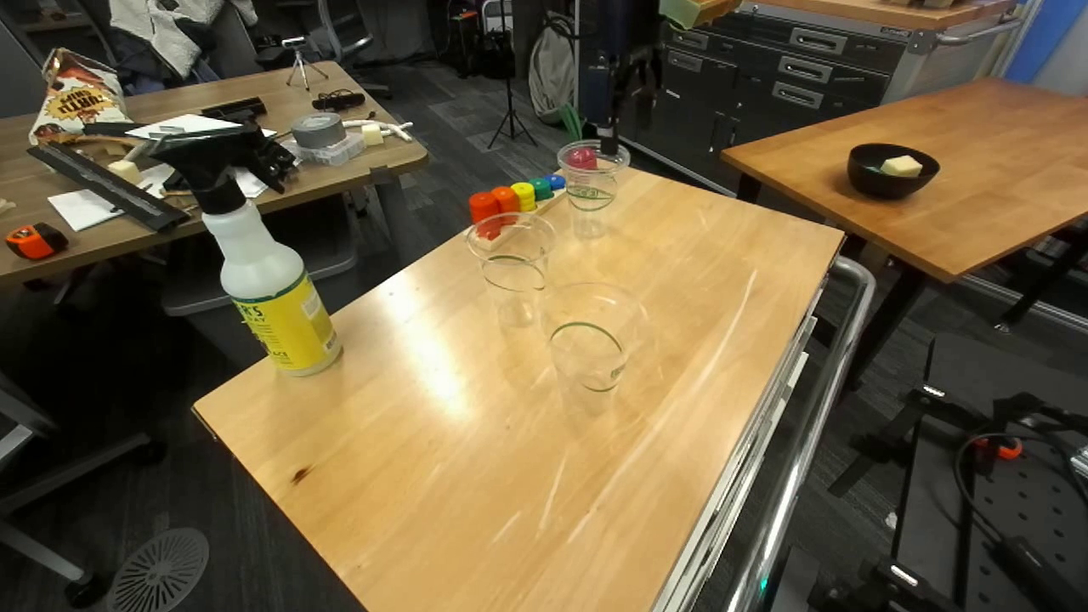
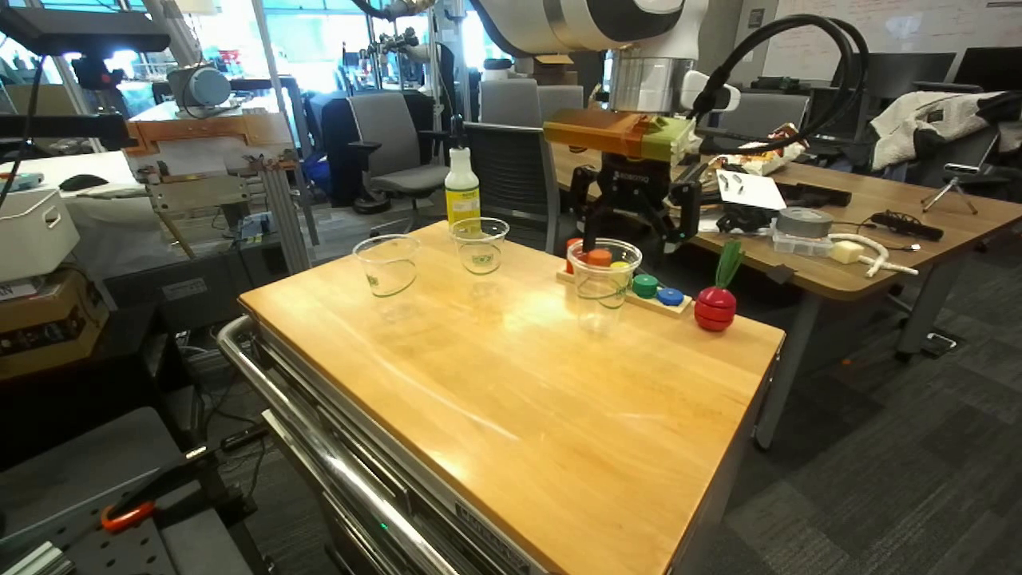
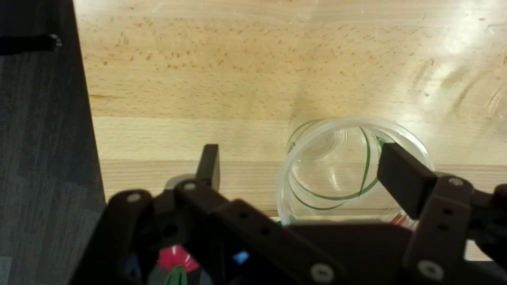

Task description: Pick up all the cups on the table and stack them up together.

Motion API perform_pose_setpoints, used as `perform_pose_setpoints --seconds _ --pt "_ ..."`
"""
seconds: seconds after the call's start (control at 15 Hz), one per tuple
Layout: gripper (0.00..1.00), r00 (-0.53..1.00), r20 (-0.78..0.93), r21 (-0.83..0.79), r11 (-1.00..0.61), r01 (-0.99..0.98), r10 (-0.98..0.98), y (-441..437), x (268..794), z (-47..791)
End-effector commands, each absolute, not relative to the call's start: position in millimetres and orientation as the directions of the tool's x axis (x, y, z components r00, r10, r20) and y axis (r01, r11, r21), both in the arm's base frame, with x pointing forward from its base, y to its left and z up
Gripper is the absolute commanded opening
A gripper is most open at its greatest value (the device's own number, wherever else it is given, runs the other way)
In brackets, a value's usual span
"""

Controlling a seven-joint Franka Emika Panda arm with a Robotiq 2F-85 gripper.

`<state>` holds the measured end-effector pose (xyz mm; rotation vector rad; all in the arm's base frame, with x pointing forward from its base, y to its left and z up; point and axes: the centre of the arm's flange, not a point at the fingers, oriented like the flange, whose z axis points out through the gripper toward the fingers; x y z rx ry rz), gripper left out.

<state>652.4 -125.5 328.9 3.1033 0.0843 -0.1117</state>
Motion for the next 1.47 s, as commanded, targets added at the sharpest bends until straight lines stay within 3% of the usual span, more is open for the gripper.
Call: perform_pose_setpoints --seconds 0.0,0.13,0.2,0.27,0.87,1.07,1.13,1.4 --pt "1.0 0.996 -0.087 0.022 -1.0 -0.011 -0.013 -131.5 667.9 330.9" --pt "1.0 0.994 -0.091 0.021 -0.998 -0.052 -0.054 -132.7 673.5 329.2" --pt "0.93 0.993 -0.093 0.023 -0.997 -0.073 -0.074 -133.5 675.9 328.0" --pt "0.74 0.991 -0.096 0.021 -0.996 -0.09 -0.092 -134.2 677.6 327.1" --pt "0.04 0.979 -0.129 0.001 -0.987 -0.16 -0.159 -137.1 679.3 328.1" --pt "0.0 0.975 -0.139 -0.008 -0.984 -0.178 -0.175 -140.2 674.8 326.8" --pt "0.04 0.973 -0.142 -0.014 -0.983 -0.183 -0.179 -141.1 673.2 327.9" --pt "0.04 0.967 -0.143 -0.028 -0.976 -0.218 -0.212 -151.3 666.9 335.2"
